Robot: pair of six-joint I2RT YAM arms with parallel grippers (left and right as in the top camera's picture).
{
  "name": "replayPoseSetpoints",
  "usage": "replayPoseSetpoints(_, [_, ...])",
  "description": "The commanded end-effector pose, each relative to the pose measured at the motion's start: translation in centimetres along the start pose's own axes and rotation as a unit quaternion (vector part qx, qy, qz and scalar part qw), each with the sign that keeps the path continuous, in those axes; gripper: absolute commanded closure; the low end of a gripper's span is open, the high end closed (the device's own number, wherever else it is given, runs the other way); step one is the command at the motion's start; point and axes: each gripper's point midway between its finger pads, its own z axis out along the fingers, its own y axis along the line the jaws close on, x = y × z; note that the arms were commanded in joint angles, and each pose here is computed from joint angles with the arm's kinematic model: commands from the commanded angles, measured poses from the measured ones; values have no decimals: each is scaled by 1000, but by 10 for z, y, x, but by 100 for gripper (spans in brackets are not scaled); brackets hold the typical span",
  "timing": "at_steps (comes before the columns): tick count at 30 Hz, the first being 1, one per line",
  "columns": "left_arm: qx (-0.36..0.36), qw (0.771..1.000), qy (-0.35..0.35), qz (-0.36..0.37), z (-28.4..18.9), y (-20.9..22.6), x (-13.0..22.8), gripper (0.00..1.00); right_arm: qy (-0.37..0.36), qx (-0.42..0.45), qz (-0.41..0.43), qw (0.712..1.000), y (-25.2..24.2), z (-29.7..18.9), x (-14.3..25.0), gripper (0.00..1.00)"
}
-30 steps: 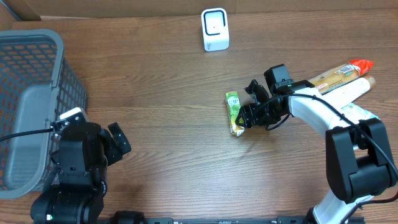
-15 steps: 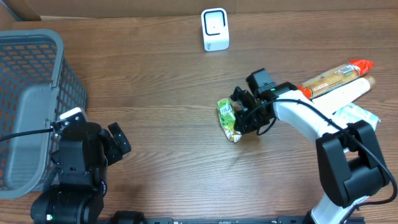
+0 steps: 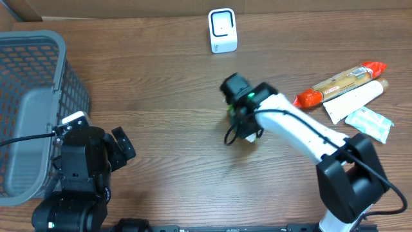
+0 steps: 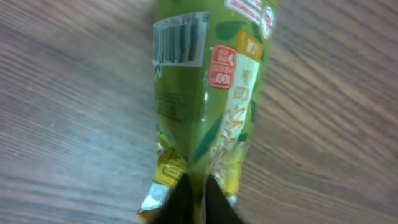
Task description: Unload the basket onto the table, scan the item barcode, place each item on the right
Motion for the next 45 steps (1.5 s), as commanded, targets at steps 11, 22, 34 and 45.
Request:
replayPoseSetpoints(11, [-6,1000,-3,-6,0,3,-1,0,-8,-75,56,996,-12,-27,-17,1])
replayPoseSetpoints(22, [-6,1000,-3,-6,0,3,-1,0,23,-138,-51,989,9,6,13,0])
replayPoseSetpoints(34, [-6,1000,-3,-6,0,3,-1,0,13,-67,-48,997,4,50,26,17])
replayPoseSetpoints(45, [-6,1000,-3,-6,0,3,-1,0,8,-110,-22,994,13,48,23,71])
